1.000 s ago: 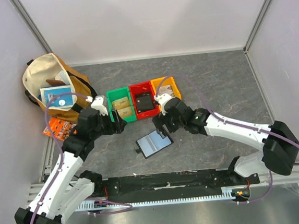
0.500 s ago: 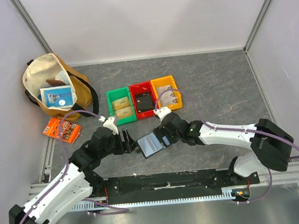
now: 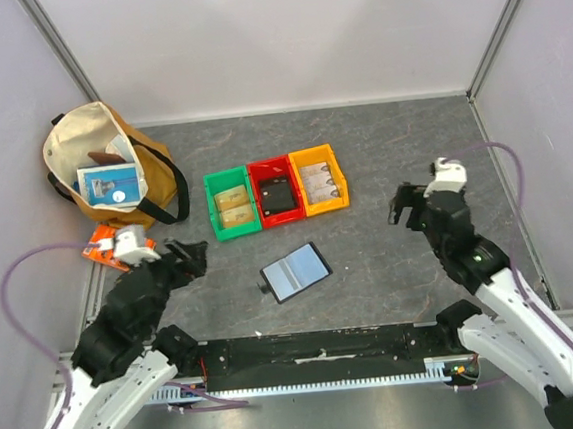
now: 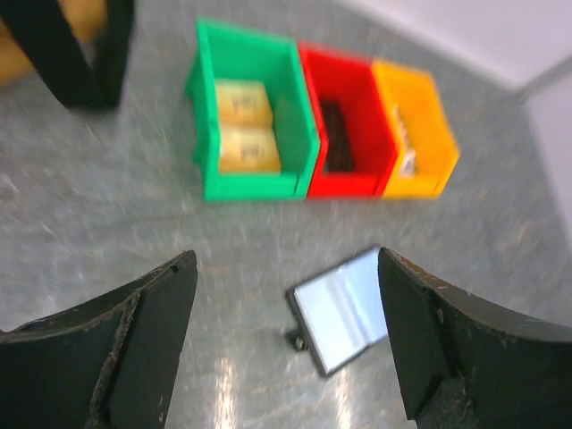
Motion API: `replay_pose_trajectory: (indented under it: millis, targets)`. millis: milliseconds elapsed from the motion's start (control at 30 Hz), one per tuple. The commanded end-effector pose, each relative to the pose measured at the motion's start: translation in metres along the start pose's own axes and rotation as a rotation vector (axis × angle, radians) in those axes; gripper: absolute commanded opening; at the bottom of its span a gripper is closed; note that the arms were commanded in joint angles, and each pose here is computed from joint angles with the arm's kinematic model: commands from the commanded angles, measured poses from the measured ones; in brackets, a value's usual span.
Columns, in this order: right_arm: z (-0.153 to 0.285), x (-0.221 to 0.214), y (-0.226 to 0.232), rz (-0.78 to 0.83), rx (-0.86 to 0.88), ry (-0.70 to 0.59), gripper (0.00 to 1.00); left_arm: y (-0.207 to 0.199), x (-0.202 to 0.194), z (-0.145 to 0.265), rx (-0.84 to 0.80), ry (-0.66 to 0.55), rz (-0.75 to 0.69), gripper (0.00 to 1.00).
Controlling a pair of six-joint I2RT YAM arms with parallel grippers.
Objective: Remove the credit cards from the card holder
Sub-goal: Reset both arms
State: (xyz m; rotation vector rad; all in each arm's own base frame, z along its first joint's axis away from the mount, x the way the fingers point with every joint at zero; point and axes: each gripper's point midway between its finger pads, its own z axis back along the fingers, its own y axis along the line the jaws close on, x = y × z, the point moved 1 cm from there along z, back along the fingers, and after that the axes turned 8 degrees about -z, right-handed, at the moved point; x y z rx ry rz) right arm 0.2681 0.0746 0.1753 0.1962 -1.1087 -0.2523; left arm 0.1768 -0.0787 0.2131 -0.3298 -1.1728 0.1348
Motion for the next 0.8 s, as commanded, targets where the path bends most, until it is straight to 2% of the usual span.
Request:
replay_pose_trajectory:
  millis: [0,233,367,500,767]
  targets:
    - [0.044,0.055,-0.025,-0.047,-0.099,-0.206,0.98,0.045,0.063,0.046,0.172,-0.28,0.033,0.88]
    - [0.116,0.114,-0.055,-0.074,-0.15,-0.486,0.98,0.068,0.079,0.078,0.151,-0.492,0.126,0.89]
    - [0.132,0.119,-0.068,-0.077,-0.164,-0.587,0.98,0.069,0.074,0.073,0.159,-0.483,0.106,0.89]
    - [0.129,0.111,-0.07,-0.11,-0.136,-0.624,0.98,0.069,0.072,0.07,0.164,-0.474,0.089,0.89]
    - [0.124,0.108,-0.067,-0.12,-0.123,-0.619,0.98,0.072,0.072,0.07,0.185,-0.484,0.092,0.89]
